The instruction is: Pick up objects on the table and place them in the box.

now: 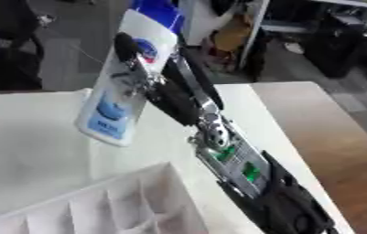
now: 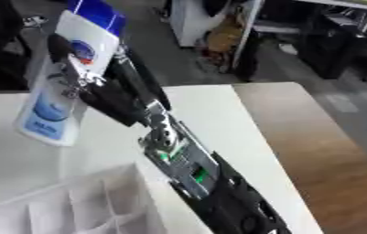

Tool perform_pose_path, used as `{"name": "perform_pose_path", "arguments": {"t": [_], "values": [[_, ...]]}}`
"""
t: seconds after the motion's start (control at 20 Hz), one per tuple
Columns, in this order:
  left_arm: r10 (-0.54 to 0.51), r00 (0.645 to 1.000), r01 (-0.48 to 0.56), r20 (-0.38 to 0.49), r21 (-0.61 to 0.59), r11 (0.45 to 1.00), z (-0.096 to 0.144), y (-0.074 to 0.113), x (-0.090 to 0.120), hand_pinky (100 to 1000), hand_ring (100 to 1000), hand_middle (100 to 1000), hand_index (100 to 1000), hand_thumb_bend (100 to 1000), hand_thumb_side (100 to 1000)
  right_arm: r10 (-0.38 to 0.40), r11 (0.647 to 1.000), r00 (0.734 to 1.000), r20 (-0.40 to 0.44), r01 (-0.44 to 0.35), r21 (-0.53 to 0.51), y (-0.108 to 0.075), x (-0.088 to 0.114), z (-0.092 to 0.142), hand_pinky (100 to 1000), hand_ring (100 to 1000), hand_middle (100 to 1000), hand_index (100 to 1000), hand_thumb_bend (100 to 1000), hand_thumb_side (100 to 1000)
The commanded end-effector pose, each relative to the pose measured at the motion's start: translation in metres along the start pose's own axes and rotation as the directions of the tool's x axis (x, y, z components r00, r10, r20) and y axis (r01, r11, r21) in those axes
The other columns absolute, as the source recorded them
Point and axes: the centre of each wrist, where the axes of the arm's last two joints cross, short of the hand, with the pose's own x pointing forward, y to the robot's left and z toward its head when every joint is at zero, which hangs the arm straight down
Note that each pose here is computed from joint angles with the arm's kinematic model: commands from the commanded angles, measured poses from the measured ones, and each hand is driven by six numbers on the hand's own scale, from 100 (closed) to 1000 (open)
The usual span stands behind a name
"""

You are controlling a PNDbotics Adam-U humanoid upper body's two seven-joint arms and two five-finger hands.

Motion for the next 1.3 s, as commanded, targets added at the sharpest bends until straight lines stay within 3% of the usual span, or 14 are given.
{"name": "perform_pose_path", "arguments": {"t": [0.05, 0.5, 1.3], "values": [[-0.041, 0.999, 0.041, 0.004, -0.029, 0.999, 0.003, 0.007, 0.007, 606, 597, 702, 863, 618, 1000, -0.022, 1.000, 1.000, 0.015, 0.022, 0.017, 0.005, 0.005, -0.003, 100, 100, 100, 148, 100, 713], [-0.117, 0.990, 0.113, -0.077, -0.050, 0.992, 0.032, 0.022, 0.011, 587, 571, 692, 865, 631, 999, -0.066, 0.995, 0.995, -0.077, 0.072, 0.069, 0.031, -0.019, 0.011, 100, 100, 100, 150, 100, 698], [-0.237, 0.971, 0.235, -0.041, -0.034, 0.971, 0.034, 0.043, 0.021, 602, 580, 698, 863, 639, 999, -0.059, 0.980, 0.981, -0.183, 0.092, 0.176, 0.054, -0.046, 0.037, 100, 100, 100, 153, 100, 694]]}}
